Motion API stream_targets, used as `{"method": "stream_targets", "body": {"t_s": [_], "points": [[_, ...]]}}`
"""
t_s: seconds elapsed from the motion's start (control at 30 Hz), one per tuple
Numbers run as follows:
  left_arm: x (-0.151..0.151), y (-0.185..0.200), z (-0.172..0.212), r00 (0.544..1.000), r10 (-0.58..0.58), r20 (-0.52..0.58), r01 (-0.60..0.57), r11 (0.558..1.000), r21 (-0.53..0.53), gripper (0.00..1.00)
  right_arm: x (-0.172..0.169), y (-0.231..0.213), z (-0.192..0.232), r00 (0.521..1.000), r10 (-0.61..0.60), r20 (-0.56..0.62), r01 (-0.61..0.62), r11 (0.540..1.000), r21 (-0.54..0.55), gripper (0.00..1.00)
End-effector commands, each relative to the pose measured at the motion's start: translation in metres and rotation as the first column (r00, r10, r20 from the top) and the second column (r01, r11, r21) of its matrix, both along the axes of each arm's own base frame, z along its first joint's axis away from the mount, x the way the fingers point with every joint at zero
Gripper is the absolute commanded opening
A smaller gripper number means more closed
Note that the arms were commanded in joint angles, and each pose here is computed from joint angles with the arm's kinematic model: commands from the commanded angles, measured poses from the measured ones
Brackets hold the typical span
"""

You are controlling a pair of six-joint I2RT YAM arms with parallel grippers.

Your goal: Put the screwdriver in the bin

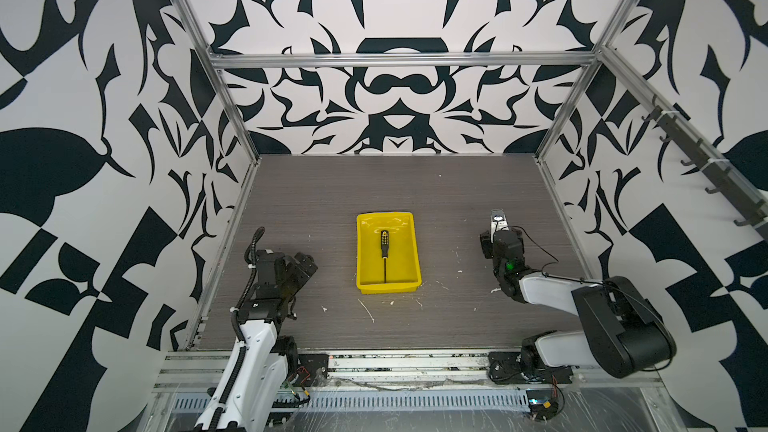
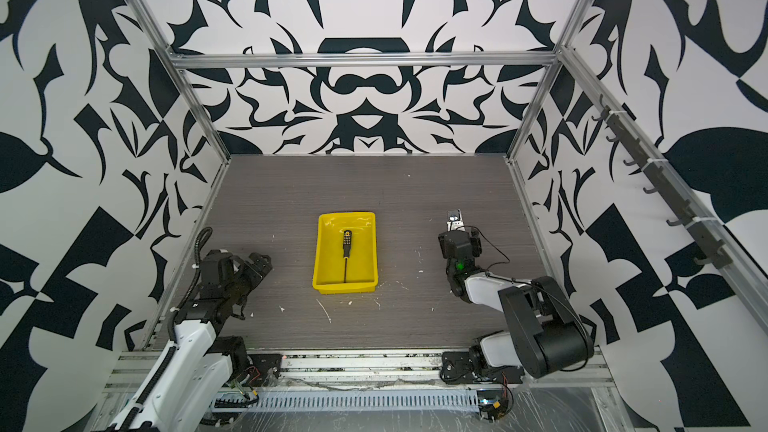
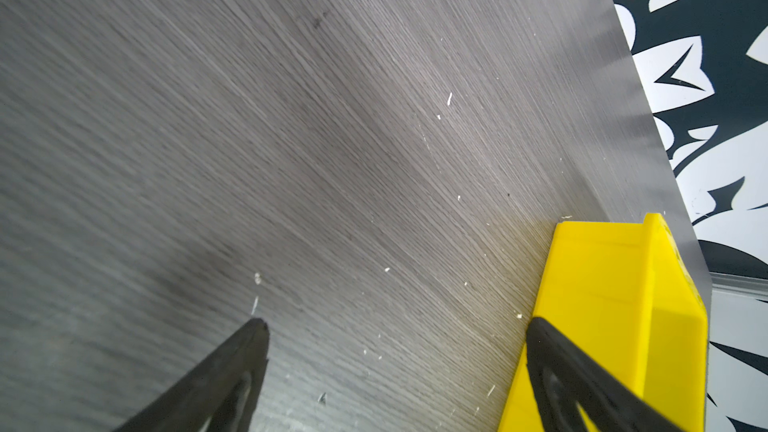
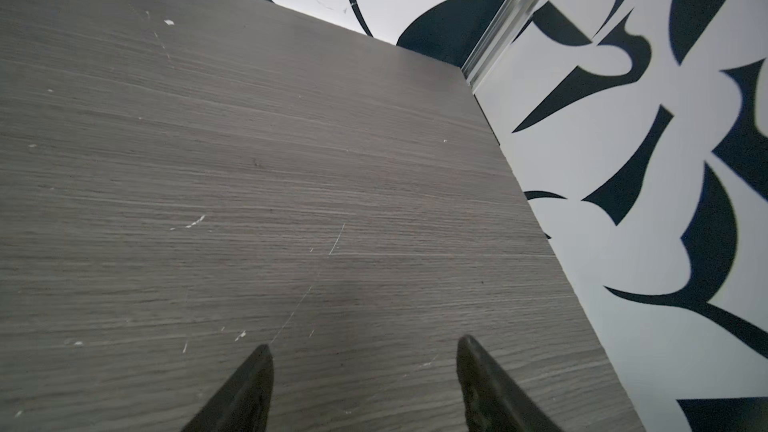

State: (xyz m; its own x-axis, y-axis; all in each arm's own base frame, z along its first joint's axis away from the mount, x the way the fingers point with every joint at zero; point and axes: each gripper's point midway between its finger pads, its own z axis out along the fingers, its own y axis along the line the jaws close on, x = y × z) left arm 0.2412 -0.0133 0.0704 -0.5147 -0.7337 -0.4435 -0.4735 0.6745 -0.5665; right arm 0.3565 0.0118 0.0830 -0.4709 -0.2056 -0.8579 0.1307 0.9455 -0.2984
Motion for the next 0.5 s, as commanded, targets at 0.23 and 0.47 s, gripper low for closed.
{"method": "stream_targets", "body": {"t_s": [0.23, 0.47], "points": [[0.003, 0.002, 0.009, 1.000, 0.014, 0.019, -0.014, 1.000, -0.005, 0.99, 0.035, -0.017, 0.007, 0.996, -0.049, 0.071, 0.037, 0.986, 0.166, 0.75], [0.004, 0.002, 0.009, 1.000, 0.014, 0.019, -0.014, 1.000, -0.005, 0.99, 0.032, -0.022, 0.006, 0.995, -0.041, 0.088, 0.022, 0.977, 0.212, 0.79]]}}
